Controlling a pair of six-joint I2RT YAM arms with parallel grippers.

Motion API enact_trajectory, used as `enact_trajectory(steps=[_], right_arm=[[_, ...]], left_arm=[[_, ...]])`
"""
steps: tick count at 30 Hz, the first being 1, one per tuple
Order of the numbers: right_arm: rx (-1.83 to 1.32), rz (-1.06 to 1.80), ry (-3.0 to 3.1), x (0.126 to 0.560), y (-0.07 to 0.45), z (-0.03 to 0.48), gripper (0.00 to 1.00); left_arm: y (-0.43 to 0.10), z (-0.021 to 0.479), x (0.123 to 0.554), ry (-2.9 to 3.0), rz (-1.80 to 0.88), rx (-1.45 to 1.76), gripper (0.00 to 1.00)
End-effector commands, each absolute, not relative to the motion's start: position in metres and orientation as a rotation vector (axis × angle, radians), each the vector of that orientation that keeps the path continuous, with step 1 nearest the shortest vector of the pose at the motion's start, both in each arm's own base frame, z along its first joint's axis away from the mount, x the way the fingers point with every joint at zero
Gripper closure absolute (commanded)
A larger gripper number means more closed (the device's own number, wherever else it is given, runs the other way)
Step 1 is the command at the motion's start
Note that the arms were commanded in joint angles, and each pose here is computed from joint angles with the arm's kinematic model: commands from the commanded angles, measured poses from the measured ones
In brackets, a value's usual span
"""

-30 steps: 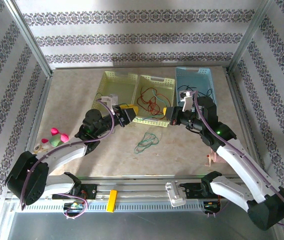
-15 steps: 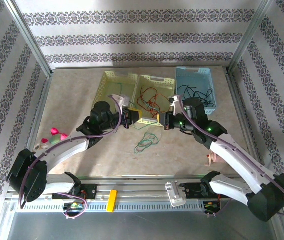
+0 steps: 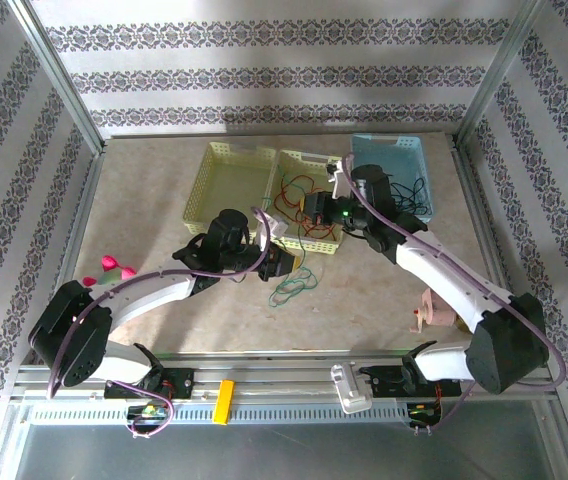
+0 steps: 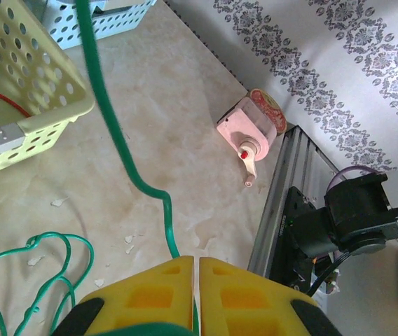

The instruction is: Untangle the cables

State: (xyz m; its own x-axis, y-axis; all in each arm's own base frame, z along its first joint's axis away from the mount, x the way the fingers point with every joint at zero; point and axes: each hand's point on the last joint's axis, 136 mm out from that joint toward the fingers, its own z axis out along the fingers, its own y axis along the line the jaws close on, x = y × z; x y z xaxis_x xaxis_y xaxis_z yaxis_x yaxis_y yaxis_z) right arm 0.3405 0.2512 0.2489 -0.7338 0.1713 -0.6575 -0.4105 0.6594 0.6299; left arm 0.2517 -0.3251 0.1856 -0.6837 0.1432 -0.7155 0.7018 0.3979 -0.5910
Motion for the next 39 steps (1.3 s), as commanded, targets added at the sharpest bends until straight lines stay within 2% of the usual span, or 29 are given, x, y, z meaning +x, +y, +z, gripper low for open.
enact_trajectory(steps=[1,3,6,9,15,22,27,33,36,39], right_arm=[[-0.200,1.137,2.063,0.344,0.264,0.279,0.98],[-0.191,1.137,2.076,0.343,0.263,0.275,0.94],[-0.154,1.112,2.089,0.344,0.255,0.270,0.62],[-0.090,1.083,2.090,0.347,0.240,0.267,0.53],[0.031,1.033,2.054,0.353,0.201,0.271,0.47],[0.050,0.998,2.055,0.344,0.182,0.267,0.46],[0.060,0.993,2.081,0.336,0.179,0.255,0.46],[0.041,0.966,2.101,0.327,0.175,0.251,0.46],[0.034,0.945,2.099,0.323,0.171,0.253,0.46],[0.023,0.926,2.103,0.319,0.168,0.254,0.46]], left_arm=[[-0.326,0.190,0.248,2.053,-1.247,0.751,0.93],[-0.323,0.194,0.252,2.036,-1.222,0.736,0.96],[-0.316,0.195,0.261,2.029,-1.219,0.673,0.99],[-0.302,0.197,0.276,2.010,-1.260,0.556,1.00],[-0.264,0.214,0.315,1.916,-1.298,0.273,1.00],[-0.205,0.223,0.369,1.890,-1.124,-0.001,1.00],[-0.169,0.196,0.401,2.038,-0.850,-0.133,1.00],[-0.156,0.163,0.437,2.241,-0.796,-0.233,1.00],[-0.158,0.146,0.449,2.337,-0.781,-0.238,0.96],[-0.156,0.133,0.456,2.404,-0.738,-0.250,0.84]])
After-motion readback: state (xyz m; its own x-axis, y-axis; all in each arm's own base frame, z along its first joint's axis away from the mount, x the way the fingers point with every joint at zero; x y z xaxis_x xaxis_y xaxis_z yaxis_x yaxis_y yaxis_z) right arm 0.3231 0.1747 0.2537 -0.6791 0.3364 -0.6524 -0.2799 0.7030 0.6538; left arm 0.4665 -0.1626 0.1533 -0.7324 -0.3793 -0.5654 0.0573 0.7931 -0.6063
